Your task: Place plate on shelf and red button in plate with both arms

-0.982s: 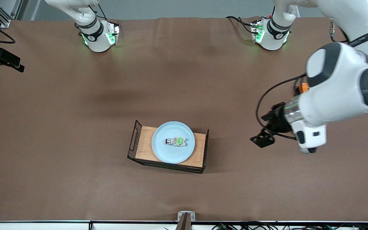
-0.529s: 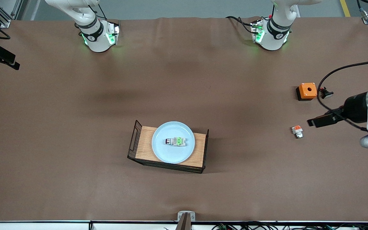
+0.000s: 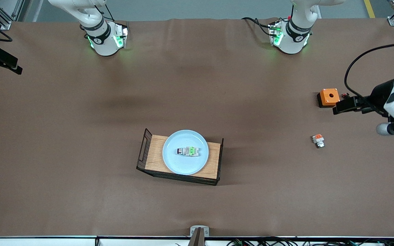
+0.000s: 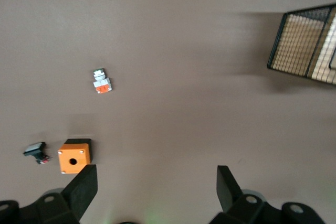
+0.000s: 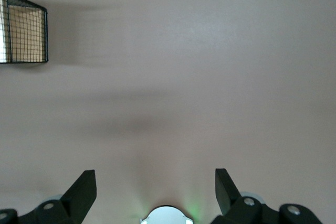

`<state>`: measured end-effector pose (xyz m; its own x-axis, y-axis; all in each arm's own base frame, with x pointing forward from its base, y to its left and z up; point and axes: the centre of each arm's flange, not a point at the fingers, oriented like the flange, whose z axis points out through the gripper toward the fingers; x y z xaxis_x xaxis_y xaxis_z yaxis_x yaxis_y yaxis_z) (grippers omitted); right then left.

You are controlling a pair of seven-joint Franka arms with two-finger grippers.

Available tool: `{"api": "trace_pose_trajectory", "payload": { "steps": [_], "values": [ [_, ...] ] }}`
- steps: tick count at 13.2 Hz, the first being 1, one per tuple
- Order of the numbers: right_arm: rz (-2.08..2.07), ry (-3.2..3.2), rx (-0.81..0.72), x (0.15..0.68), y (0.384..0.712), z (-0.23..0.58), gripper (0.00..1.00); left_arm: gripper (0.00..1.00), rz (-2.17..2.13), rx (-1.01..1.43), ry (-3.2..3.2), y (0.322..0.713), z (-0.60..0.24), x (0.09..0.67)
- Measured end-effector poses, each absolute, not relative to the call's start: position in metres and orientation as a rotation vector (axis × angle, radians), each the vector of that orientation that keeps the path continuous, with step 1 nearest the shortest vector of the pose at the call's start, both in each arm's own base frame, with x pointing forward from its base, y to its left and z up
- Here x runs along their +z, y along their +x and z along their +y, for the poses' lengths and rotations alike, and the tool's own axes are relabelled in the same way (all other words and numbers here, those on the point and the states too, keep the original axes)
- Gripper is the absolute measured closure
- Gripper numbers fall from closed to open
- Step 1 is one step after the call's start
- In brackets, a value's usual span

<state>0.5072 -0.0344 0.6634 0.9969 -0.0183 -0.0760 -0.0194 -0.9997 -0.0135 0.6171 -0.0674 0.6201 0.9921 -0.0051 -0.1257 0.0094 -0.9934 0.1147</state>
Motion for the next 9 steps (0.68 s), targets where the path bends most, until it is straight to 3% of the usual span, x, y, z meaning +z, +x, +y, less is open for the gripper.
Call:
{"api": "trace_pose_trajectory", "payload": {
  "steps": [9],
  "values": [
    [0.071, -3.125, 0.119, 0.664, 0.507, -0.034, 0.0, 0.0, -0.116, -0.073, 3.122, 0.546, -0.092, 0.625]
  ]
}}
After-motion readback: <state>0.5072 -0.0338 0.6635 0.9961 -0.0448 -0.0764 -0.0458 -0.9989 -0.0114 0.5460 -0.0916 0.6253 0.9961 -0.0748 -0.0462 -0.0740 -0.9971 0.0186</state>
